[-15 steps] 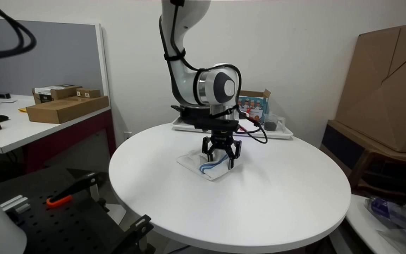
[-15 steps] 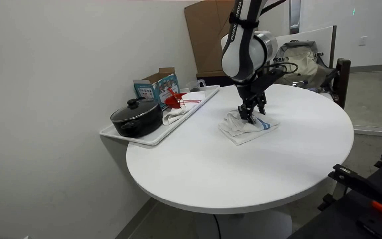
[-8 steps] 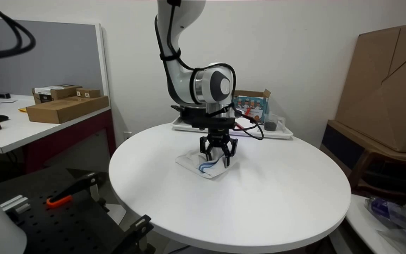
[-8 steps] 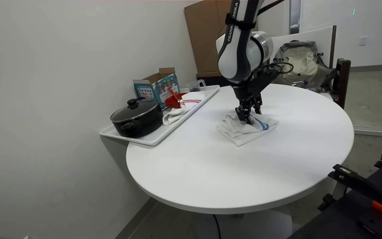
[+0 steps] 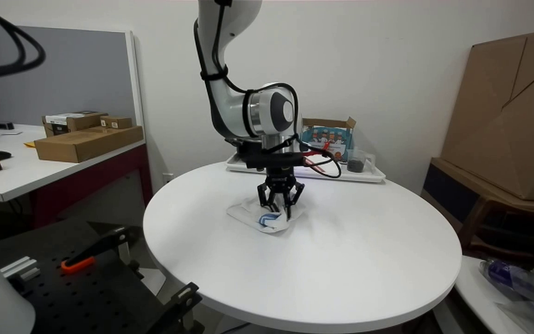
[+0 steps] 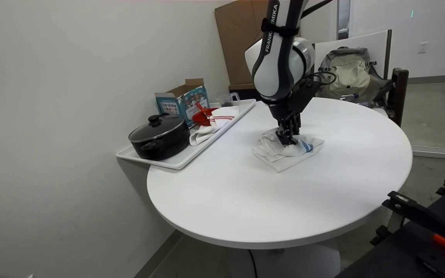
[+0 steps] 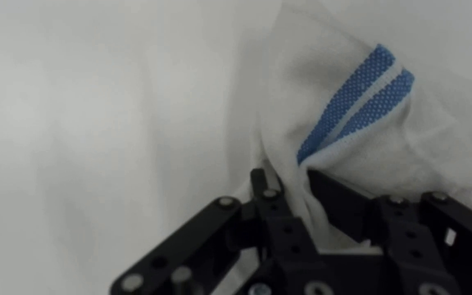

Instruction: Use the white towel to wipe the table

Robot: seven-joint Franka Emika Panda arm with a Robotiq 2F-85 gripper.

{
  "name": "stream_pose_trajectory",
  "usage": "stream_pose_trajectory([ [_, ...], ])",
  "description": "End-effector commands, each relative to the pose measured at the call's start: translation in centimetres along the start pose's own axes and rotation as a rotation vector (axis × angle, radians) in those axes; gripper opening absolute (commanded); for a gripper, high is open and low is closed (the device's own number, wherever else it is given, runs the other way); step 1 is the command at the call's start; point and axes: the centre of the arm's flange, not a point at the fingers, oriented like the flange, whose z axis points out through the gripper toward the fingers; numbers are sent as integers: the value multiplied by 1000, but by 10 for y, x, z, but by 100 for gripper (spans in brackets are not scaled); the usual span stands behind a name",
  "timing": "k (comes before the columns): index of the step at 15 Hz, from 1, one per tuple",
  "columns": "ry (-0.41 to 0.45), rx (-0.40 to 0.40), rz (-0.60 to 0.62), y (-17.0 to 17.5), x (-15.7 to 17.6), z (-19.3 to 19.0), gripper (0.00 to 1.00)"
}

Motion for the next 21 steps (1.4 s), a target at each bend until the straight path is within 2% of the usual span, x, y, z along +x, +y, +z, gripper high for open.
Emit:
stream_pose_trajectory([
  [1, -23, -54, -98, -33, -26, 19, 3],
  [3, -27, -83, -167, -50, -36, 22, 6],
  [6, -25, -137, -264, -76, -50, 30, 6],
  [12, -20, -227, -375, -119, -64, 39, 6],
  [15, -10, -242, -395, -143, -63, 37, 6],
  [21, -19, -279, -367, -196, -36, 34, 6],
])
